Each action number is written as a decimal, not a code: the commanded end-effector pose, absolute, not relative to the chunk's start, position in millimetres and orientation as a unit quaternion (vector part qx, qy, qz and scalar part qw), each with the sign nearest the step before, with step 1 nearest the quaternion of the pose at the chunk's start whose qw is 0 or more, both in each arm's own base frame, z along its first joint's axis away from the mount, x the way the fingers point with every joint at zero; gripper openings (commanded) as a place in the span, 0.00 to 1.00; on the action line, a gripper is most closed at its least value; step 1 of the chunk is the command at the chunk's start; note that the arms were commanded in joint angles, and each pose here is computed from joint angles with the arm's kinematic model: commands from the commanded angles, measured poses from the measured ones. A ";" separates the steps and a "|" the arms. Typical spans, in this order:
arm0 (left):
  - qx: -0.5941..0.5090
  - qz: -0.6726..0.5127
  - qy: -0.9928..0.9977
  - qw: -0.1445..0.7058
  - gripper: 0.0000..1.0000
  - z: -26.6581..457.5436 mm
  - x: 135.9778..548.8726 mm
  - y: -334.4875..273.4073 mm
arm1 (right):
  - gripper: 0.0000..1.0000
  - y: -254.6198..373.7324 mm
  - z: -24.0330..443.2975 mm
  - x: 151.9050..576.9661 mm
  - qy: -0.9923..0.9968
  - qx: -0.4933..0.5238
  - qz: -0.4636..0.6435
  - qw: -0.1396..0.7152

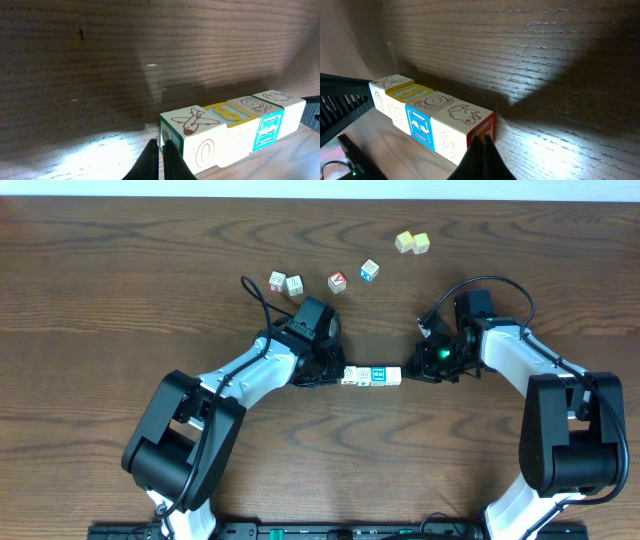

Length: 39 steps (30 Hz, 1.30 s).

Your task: Lift 4 blocks

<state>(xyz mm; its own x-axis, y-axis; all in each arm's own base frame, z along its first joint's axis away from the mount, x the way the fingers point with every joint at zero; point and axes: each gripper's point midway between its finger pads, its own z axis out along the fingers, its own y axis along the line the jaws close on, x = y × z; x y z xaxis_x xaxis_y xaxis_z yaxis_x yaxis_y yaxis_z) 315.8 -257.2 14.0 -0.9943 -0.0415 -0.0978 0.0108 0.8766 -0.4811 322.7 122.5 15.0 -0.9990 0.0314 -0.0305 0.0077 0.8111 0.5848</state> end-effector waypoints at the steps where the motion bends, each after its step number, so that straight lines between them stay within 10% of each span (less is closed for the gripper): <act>1: 0.005 -0.263 0.964 0.044 0.07 14.8 311.3 -264.0 | 0.01 136.5 17.5 316.4 0.945 0.004 0.328 0.007; 39: 0.003 -0.262 0.965 0.029 0.07 13.7 305.2 -262.9 | 0.01 133.6 14.6 309.9 0.949 0.028 0.315 -0.014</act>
<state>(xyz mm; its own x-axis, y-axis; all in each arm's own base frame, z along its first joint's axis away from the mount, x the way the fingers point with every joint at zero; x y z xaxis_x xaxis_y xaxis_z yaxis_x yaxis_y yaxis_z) 311.0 -258.6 14.2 -0.9965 -0.0341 -0.0764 0.0077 0.8719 -0.4897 313.5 120.7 9.6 -0.9980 0.0569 0.0272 0.0626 0.8389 0.5406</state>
